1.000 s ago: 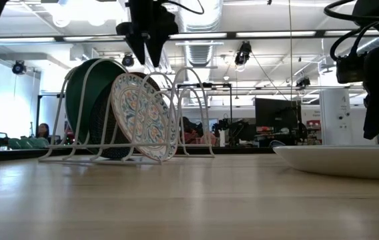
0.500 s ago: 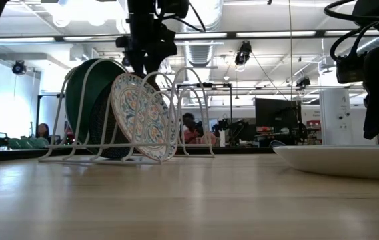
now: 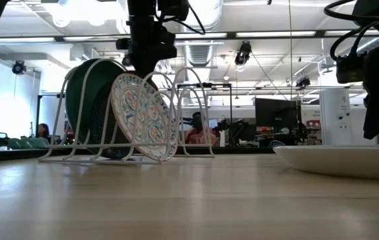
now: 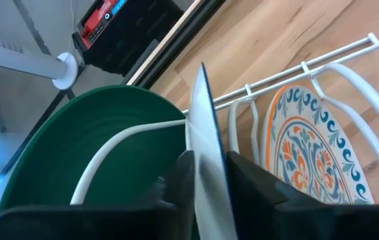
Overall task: Sort dishes
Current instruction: Put the white plate in the dish rack
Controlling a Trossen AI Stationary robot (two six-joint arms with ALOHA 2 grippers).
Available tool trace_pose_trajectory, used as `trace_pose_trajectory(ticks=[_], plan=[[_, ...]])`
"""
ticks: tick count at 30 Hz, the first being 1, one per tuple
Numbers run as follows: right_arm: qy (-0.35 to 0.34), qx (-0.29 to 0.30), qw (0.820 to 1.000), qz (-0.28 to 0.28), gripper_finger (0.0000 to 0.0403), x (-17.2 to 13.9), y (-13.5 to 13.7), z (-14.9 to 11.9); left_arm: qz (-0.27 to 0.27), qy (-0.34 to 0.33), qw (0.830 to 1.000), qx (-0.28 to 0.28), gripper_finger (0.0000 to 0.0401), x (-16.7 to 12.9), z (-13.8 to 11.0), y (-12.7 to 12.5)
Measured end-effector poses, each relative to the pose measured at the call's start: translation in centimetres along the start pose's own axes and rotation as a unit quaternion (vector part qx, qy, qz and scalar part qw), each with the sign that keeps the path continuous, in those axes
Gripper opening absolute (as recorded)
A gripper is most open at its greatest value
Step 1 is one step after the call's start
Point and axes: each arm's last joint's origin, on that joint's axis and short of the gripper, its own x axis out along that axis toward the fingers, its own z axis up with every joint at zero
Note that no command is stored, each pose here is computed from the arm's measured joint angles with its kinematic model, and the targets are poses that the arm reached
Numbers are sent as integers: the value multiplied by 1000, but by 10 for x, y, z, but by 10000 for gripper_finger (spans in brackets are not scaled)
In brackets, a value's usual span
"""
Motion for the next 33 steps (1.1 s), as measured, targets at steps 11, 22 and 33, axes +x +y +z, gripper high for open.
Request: trace_pose_trajectory(ticks=[11, 22, 33], plan=[[0, 0, 1000, 0, 199, 0, 0, 0, 2, 1, 1000, 3, 7, 1, 1, 3], [0, 0, 1000, 0, 199, 0, 0, 0, 10, 5, 1000, -13, 4, 3, 2, 7], [0, 0, 1000, 0, 199, 0, 0, 0, 18, 9, 1000, -17, 32, 4, 2, 9]])
